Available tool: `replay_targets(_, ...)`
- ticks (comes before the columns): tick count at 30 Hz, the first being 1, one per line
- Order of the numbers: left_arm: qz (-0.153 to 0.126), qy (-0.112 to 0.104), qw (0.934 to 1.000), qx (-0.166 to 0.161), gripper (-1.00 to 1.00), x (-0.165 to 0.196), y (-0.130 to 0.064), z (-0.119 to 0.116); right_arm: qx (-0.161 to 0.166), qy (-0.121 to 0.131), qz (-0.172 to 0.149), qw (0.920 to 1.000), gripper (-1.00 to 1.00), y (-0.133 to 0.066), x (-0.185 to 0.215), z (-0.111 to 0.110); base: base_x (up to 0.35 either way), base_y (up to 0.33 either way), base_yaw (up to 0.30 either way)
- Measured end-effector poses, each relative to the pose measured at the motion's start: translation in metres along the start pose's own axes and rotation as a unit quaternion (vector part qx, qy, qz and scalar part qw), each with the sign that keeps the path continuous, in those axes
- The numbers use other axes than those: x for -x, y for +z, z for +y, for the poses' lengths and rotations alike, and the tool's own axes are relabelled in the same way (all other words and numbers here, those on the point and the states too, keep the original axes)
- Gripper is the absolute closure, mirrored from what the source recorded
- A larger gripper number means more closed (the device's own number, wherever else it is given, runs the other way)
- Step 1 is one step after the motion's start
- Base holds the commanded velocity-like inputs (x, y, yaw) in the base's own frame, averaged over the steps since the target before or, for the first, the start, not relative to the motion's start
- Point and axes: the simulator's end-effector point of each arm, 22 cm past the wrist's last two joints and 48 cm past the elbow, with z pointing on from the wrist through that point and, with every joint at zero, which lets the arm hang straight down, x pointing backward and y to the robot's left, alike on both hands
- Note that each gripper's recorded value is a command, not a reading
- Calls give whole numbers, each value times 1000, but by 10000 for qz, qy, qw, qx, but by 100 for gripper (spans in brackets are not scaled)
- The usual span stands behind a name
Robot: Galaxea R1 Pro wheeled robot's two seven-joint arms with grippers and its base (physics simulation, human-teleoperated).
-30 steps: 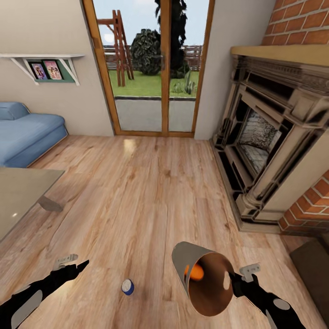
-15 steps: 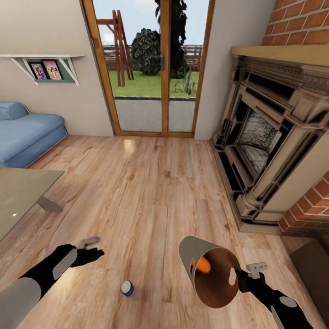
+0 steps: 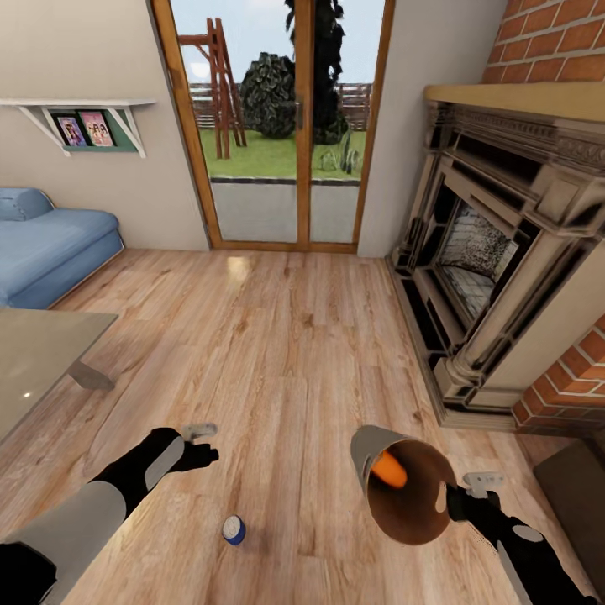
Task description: Put the three can of soda from the living room inside the tash can in the kitchen.
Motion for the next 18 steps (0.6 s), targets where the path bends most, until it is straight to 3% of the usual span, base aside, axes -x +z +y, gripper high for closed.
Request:
replay_targets(2, -15, 4, 10000, 5, -100, 1, 0, -1, -31, 114, 108, 9999, 100, 4, 7, -2, 0, 0, 0)
replay_targets(7, -57, 6, 10000, 8, -100, 3, 0, -1, -296, 218, -52, 9993, 100, 14, 65, -24, 0, 0, 0)
replay_targets(9, -62, 6, 10000, 8, -100, 3, 0, -1, -261, 389, -41, 9989, 100, 17, 85, -24, 0, 0, 0)
replay_targets(12, -71, 8, 10000, 7, -100, 3, 0, -2, -309, 404, 57, 9987, 100, 20, 100, -28, 0, 0, 0)
replay_targets(18, -64, 82, 9999, -96, -100, 1, 1, -20, -337, 441, -60, 9984, 100, 22, 136, -30, 0, 0, 0)
